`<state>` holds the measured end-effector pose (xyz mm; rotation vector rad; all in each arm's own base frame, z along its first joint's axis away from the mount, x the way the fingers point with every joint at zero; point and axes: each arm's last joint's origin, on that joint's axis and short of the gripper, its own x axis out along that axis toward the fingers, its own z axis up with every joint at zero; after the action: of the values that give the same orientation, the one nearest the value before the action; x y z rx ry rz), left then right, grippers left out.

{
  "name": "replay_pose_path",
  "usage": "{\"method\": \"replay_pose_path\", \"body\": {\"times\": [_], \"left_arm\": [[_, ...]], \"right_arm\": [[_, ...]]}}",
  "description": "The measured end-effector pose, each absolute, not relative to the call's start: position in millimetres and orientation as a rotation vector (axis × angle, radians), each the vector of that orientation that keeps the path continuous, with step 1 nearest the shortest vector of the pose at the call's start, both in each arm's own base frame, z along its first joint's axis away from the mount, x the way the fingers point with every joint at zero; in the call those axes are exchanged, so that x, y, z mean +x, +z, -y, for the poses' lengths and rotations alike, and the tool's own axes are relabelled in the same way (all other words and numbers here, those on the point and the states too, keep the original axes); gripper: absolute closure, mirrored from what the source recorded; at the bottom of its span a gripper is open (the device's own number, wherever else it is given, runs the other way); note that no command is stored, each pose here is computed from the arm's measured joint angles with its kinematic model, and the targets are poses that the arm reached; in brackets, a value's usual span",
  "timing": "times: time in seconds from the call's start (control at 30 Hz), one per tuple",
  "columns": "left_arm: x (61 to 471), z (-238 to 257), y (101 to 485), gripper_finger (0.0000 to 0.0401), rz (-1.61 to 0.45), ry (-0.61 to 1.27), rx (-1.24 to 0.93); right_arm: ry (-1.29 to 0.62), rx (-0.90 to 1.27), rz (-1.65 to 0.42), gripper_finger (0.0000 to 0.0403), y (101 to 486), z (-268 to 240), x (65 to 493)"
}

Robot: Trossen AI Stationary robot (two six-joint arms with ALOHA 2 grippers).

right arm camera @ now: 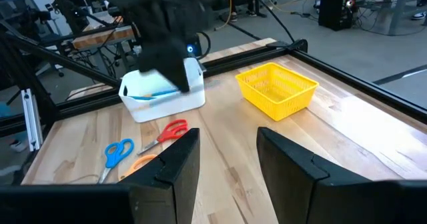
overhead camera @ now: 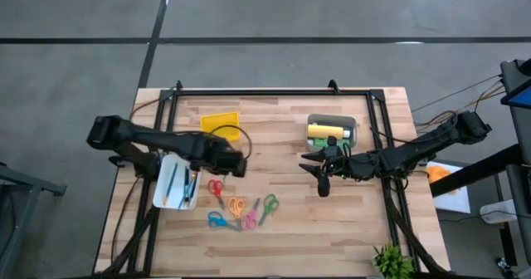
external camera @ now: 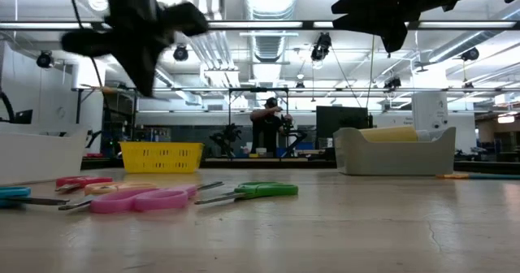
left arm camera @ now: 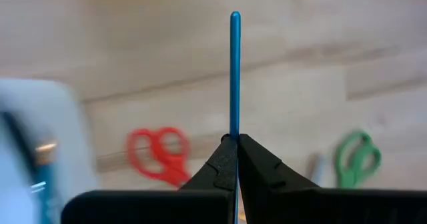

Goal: Pick & Place Paint Supplies
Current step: Put the blue paintbrush into the white bin

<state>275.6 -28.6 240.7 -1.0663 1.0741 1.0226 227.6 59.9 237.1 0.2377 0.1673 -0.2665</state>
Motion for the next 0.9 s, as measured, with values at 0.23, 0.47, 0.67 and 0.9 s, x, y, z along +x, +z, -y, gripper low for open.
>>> {"method": "replay_pose_path", "body": {"times": [0.23,0.47,0.67,0.9], "left_arm": [[231,48,273,0.0394,-0.968,1.144,-1.027],[203,60,278,0.0394,-1.023,1.288,-0.949],[193,67,269,0.0394,-1.031,1.372,-0.925],[182,68,237,0.0394,-1.166,1.43,-0.905]], "right_arm": [[-0.266,0.238,-0.167,0.0254,237,-60,228],[-0.267,0.238,-0.168,0.0254,237,-60,228],[-0.267,0.238,-0.167,0.0254,237,-60,228],[-0.266,0.238,-0.167,0.0254,237,-60,228]]}}
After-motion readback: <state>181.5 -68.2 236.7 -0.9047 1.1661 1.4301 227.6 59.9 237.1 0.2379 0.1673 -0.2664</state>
